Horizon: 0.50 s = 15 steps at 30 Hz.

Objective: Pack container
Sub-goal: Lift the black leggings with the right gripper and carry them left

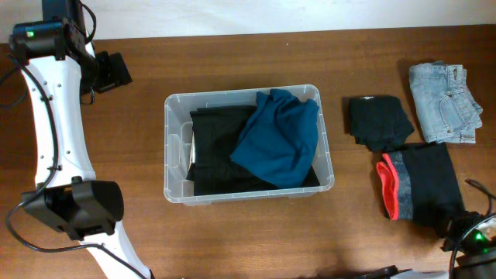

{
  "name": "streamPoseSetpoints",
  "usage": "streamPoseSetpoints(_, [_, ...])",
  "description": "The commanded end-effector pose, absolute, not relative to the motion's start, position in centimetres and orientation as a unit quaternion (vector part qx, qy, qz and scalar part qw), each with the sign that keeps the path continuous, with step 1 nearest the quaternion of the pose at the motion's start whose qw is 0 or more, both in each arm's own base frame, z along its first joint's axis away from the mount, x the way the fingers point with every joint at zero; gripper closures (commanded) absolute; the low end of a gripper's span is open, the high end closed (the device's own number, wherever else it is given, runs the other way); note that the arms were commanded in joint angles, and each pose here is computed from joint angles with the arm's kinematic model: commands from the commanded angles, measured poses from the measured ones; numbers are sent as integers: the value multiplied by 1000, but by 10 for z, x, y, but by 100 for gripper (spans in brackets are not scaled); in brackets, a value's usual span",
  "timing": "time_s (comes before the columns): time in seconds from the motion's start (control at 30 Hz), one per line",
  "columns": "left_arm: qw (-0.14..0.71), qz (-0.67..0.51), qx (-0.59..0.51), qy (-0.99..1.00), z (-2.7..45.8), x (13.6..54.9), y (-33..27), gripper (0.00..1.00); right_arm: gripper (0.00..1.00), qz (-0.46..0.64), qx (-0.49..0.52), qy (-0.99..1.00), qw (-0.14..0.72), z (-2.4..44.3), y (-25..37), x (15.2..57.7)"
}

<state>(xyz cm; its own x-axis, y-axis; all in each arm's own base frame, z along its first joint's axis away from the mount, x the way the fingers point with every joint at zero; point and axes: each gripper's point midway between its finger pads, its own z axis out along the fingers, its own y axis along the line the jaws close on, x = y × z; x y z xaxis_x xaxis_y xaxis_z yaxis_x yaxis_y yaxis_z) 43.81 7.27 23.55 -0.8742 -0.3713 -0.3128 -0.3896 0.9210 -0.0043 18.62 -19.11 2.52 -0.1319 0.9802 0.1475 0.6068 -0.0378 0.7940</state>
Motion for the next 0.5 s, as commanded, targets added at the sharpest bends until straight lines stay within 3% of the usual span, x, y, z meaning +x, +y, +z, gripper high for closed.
streamPoseSetpoints(0.0, [157, 24, -204, 966, 237, 436, 74, 1, 96, 412, 540, 659, 323, 74, -197, 205])
streamPoseSetpoints(0.47, [157, 24, -204, 966, 237, 436, 74, 1, 96, 450, 412, 661, 437, 227, -162, 218])
